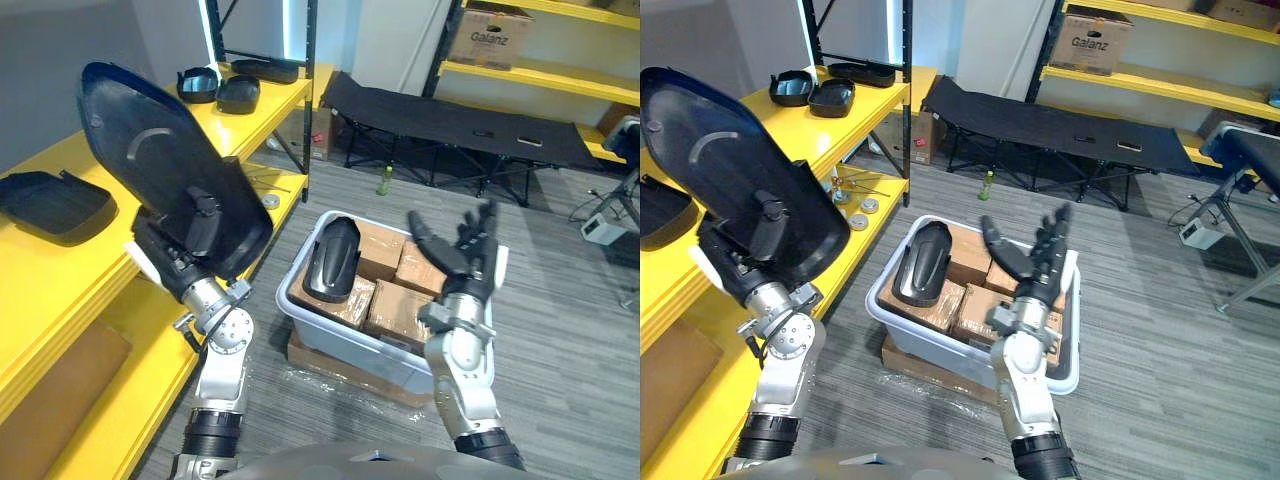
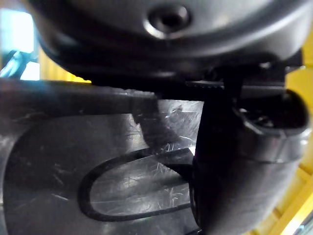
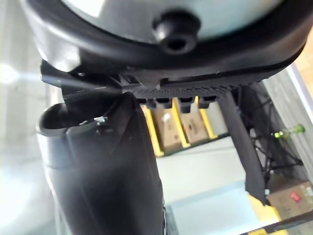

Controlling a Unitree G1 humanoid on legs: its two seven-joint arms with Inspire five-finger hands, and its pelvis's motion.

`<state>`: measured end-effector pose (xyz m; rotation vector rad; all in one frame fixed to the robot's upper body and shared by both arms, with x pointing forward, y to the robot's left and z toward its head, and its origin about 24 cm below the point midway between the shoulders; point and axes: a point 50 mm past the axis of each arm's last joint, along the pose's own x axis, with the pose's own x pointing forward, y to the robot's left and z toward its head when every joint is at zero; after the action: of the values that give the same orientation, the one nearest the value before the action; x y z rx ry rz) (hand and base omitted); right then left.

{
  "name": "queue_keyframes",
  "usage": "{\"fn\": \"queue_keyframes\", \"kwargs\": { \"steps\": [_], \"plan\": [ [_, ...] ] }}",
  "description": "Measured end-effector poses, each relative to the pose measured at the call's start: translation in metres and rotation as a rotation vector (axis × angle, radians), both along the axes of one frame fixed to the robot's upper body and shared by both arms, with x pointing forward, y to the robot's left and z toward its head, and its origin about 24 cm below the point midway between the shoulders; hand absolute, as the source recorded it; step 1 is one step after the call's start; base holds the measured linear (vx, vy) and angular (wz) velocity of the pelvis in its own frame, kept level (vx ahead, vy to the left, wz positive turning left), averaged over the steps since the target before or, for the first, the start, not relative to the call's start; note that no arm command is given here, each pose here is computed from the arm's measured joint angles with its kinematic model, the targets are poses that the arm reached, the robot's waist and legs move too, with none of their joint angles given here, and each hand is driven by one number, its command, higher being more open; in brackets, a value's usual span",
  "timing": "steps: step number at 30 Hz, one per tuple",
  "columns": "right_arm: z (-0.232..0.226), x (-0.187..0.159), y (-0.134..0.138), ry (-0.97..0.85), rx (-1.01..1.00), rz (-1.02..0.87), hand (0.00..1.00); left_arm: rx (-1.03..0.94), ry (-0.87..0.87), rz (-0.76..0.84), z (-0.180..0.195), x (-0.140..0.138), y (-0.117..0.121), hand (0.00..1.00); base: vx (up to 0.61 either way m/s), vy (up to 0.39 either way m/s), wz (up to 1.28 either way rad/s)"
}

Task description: Walk over and take three plastic housings, then place them on the shelf

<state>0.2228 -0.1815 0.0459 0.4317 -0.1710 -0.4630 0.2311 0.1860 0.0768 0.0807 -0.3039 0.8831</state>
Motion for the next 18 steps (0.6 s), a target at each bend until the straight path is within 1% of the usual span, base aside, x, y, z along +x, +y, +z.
{"fn": "queue_keyframes", "kwargs": {
  "steps": [2,6,9,11,13,18],
  "plan": [
    [-0.007,-0.007,-0.010,0.032,0.023,-0.009,1.00,0.094,0.050,0.024,0.000,0.000,0.002,0.00,-0.01,0.026,-0.20],
    [-0.021,-0.018,-0.018,0.106,0.019,0.024,1.00,0.133,0.092,0.010,-0.001,0.001,0.004,0.00,-0.01,0.020,-0.14],
    [-0.032,-0.027,-0.019,0.181,-0.064,0.097,1.00,0.064,0.058,-0.061,-0.002,0.001,0.003,0.00,0.00,0.020,-0.10],
    [-0.037,-0.030,-0.015,0.192,-0.069,0.161,1.00,0.013,0.018,-0.122,-0.005,-0.004,0.003,0.00,0.00,0.018,-0.10],
    [-0.039,-0.030,-0.011,0.194,-0.070,0.201,1.00,-0.008,0.018,-0.159,-0.008,-0.008,0.003,0.00,0.00,0.018,-0.08],
    [-0.039,-0.026,0.004,0.189,-0.088,0.314,1.00,-0.075,-0.008,-0.230,-0.007,-0.030,0.009,0.00,0.00,0.008,0.03]
  ]
}}
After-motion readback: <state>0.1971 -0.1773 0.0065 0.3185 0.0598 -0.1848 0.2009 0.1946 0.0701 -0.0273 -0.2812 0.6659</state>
